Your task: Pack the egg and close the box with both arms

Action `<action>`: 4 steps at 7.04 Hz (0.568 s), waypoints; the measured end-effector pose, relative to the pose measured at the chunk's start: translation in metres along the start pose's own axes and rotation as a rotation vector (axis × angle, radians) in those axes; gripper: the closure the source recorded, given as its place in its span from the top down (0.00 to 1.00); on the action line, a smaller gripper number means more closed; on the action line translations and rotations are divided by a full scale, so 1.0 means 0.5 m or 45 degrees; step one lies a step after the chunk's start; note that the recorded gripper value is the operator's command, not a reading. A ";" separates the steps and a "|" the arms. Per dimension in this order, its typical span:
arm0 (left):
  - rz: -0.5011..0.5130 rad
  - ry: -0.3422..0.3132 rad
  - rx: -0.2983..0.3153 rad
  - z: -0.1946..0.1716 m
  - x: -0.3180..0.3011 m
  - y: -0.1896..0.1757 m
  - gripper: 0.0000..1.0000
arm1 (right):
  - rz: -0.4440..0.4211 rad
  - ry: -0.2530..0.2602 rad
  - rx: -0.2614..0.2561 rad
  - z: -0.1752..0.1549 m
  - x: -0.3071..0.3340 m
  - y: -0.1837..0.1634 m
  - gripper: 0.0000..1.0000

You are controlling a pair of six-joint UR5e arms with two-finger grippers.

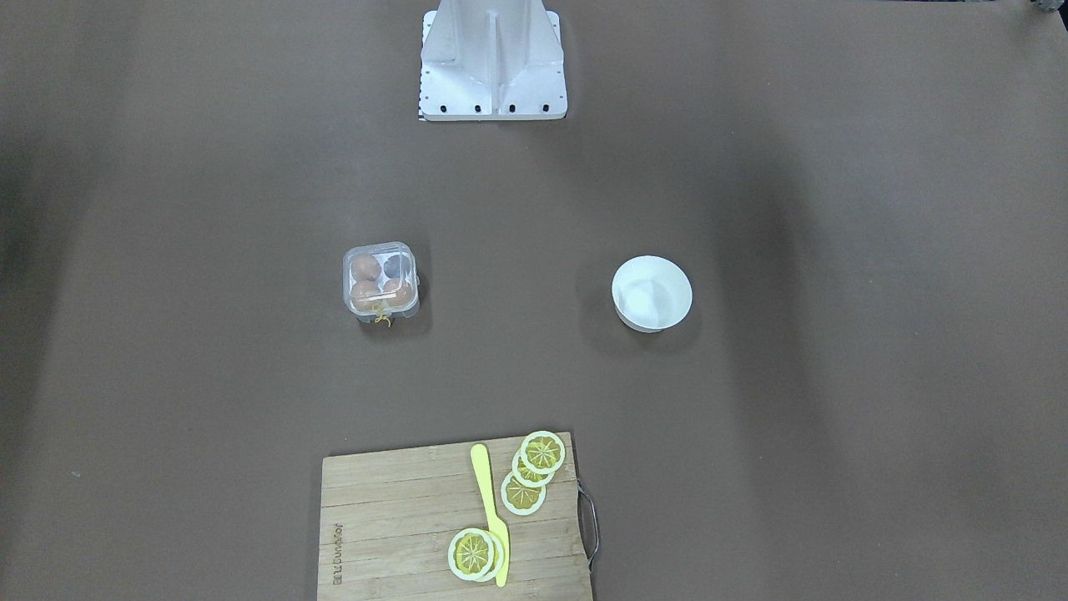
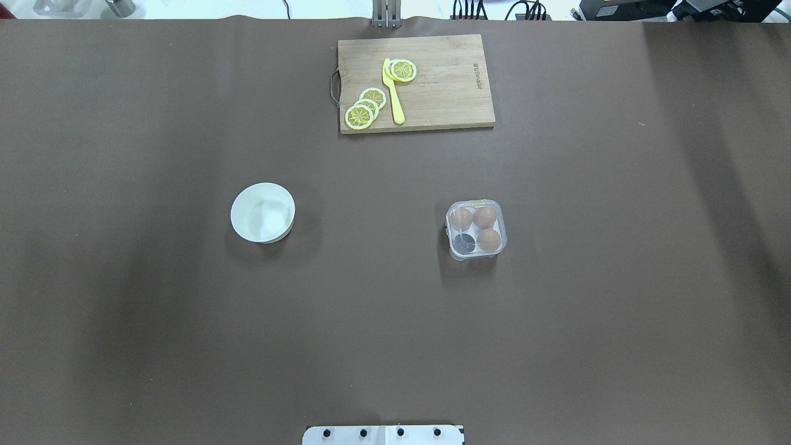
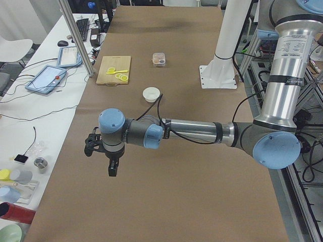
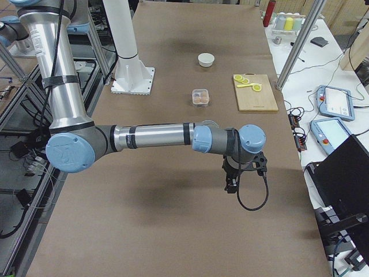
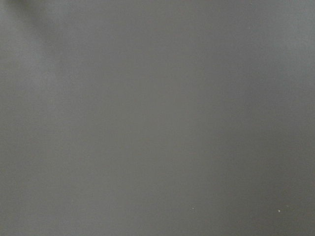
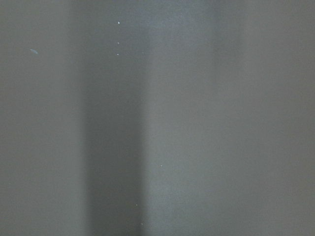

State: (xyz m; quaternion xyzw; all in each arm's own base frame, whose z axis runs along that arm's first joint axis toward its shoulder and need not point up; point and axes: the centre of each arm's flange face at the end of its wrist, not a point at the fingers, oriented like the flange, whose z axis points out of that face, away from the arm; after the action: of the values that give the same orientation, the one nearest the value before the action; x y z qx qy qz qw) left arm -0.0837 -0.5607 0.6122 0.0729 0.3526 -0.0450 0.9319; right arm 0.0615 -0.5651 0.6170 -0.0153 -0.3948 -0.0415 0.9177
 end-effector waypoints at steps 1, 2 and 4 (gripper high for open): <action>-0.003 -0.013 -0.001 0.000 -0.002 0.000 0.98 | 0.015 -0.001 -0.006 0.005 0.012 0.009 1.00; -0.009 -0.018 -0.003 0.000 -0.003 0.000 0.98 | 0.023 0.000 -0.010 0.009 0.019 0.016 1.00; -0.017 -0.021 -0.008 0.003 -0.005 0.001 0.98 | 0.028 0.000 -0.010 0.011 0.023 0.025 1.00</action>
State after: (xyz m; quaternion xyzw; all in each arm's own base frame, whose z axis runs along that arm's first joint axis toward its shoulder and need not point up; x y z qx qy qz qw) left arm -0.0846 -0.5603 0.6149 0.0672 0.3454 -0.0509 0.9347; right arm 0.0663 -0.5533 0.6291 -0.0233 -0.3944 -0.0330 0.9180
